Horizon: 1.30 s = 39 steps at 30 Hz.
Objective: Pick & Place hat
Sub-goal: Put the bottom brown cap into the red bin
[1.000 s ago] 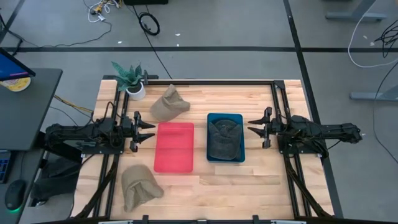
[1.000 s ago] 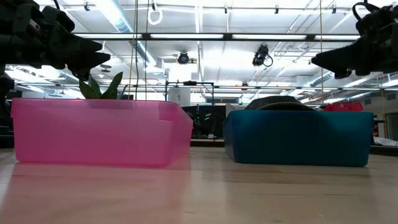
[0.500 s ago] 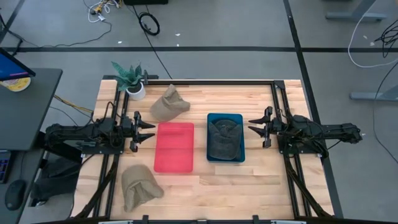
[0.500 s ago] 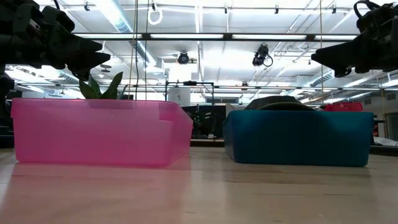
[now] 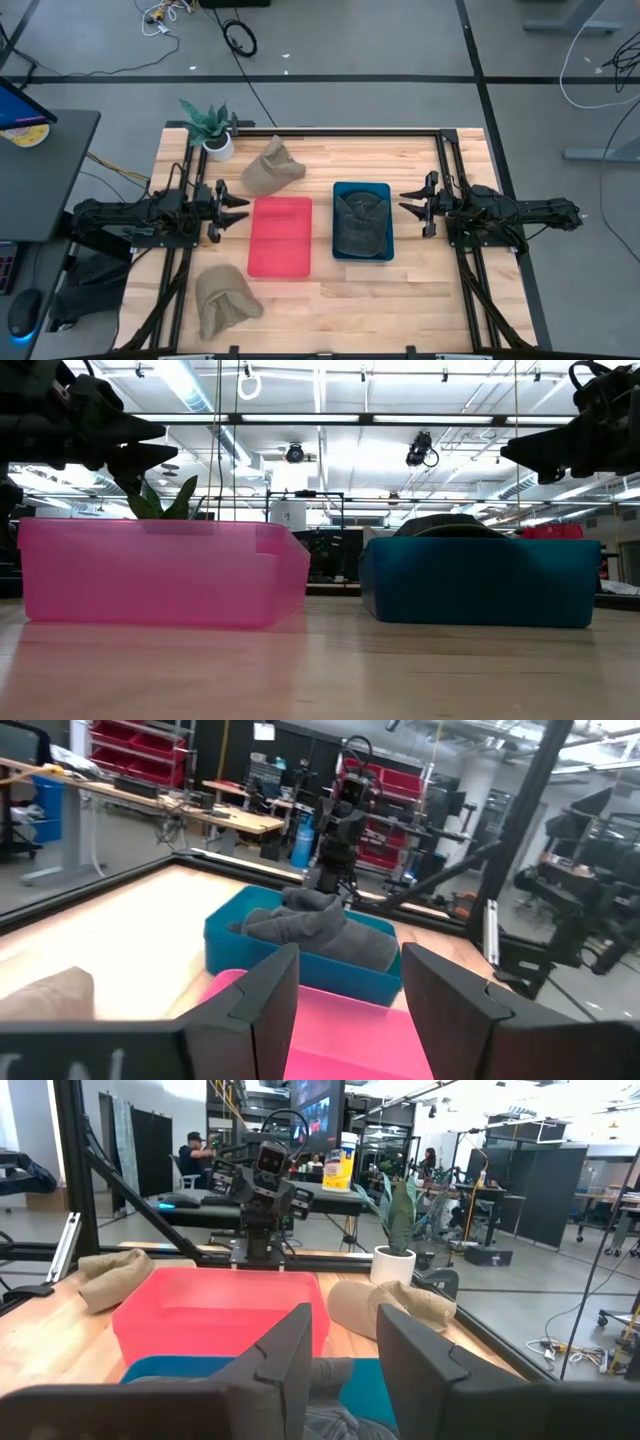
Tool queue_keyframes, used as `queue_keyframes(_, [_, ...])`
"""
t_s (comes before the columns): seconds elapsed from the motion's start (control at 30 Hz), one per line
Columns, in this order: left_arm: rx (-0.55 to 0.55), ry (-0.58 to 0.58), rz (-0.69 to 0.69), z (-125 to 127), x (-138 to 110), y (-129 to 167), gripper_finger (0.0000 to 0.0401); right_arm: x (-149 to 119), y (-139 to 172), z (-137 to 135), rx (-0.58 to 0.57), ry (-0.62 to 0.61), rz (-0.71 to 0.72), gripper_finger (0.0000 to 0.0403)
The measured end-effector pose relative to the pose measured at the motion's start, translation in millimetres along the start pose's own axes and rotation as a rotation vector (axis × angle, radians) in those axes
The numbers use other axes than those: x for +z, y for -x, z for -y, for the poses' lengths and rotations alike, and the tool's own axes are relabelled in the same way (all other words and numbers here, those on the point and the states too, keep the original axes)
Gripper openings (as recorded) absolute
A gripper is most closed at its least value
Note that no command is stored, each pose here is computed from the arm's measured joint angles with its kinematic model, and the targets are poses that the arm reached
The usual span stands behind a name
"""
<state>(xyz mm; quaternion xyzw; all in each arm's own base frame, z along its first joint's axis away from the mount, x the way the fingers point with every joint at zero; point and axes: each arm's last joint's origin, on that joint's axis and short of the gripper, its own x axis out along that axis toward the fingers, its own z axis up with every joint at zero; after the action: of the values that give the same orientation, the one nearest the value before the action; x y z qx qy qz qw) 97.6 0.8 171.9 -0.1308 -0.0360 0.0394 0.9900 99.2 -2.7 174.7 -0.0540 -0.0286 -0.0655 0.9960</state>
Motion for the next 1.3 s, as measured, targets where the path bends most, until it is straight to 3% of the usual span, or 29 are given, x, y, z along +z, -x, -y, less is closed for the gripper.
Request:
queue_keyframes(0.17, [0.064, 0.012, 0.055, -1.3, 3.9, 0.1, 0.0183, 0.0, 0.0, 0.0, 0.000, 0.000, 0.000, 0.0118])
queue_keyframes(0.37, [0.067, 0.164, 0.163, 0.0, 13.3, 1.0, 0.0183, 0.0, 0.0, 0.0, 0.000, 0.000, 0.000, 0.0118])
queue_keyframes(0.43, [0.005, 0.246, 0.196, 2.2, 17.4, 1.6, 0.0183, 0.0, 0.0, 0.0, 0.000, 0.000, 0.000, 0.0118])
queue_keyframes(0.53, [-0.190, 0.354, 0.214, 8.7, 24.6, 3.6, 0.0183, 0.0, 0.0, 0.0, 0.000, 0.000, 0.000, 0.0118])
queue_keyframes(0.63, [-0.387, 0.368, 0.294, 16.7, 37.0, 9.5, 0.0183, 0.0, 0.0, 0.0, 0.000, 0.000, 0.000, 0.0118])
queue_keyframes(0.73, [-0.512, 0.330, 0.379, 24.0, 45.8, 16.2, 0.0183, 0.0, 0.0, 0.0, 0.000, 0.000, 0.000, 0.0118])
queue_keyframes(1.13, [-0.732, 0.244, 0.565, 40.9, 58.6, 34.5, 0.0183, 0.0, 0.0, 0.0, 0.000, 0.000, 0.000, 0.0118])
queue_keyframes(1.3, [-0.785, 0.199, 0.582, 49.6, 70.2, 37.8, 0.0183, 0.0, 0.0, 0.0, 0.000, 0.000, 0.000, 0.0118])
